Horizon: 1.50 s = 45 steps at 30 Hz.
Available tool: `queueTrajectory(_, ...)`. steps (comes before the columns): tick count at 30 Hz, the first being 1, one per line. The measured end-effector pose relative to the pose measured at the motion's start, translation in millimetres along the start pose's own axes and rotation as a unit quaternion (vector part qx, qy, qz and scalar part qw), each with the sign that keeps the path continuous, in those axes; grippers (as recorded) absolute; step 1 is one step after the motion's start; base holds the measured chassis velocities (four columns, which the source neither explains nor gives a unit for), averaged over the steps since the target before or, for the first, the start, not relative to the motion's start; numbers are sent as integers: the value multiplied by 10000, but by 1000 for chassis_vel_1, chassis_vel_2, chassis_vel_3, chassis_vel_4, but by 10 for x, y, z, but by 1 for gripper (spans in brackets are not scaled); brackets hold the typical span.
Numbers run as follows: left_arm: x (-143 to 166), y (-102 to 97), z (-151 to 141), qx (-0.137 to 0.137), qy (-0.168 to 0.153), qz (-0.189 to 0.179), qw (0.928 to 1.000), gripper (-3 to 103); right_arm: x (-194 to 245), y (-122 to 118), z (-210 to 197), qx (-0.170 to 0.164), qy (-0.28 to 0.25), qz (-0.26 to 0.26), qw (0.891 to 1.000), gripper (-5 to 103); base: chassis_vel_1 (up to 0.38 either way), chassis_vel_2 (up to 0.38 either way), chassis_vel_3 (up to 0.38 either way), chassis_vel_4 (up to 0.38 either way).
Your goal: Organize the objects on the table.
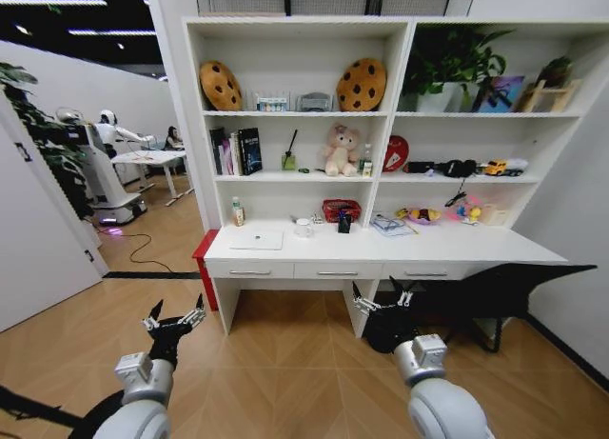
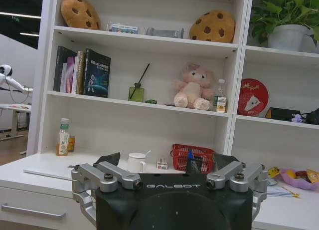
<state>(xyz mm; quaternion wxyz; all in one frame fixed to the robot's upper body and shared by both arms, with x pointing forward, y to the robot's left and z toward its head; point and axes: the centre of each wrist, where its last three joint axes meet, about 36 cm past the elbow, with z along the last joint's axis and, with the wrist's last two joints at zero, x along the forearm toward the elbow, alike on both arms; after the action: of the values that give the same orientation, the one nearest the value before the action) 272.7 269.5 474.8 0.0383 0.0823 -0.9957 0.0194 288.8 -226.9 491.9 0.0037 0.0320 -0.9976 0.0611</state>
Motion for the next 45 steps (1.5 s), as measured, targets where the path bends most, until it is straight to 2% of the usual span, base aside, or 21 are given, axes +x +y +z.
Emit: queueTrajectory(45,0,-1,0,1,-1,5,10000,100,0,-1,0,1,-2,1,10000,100,21,26,-17,-18)
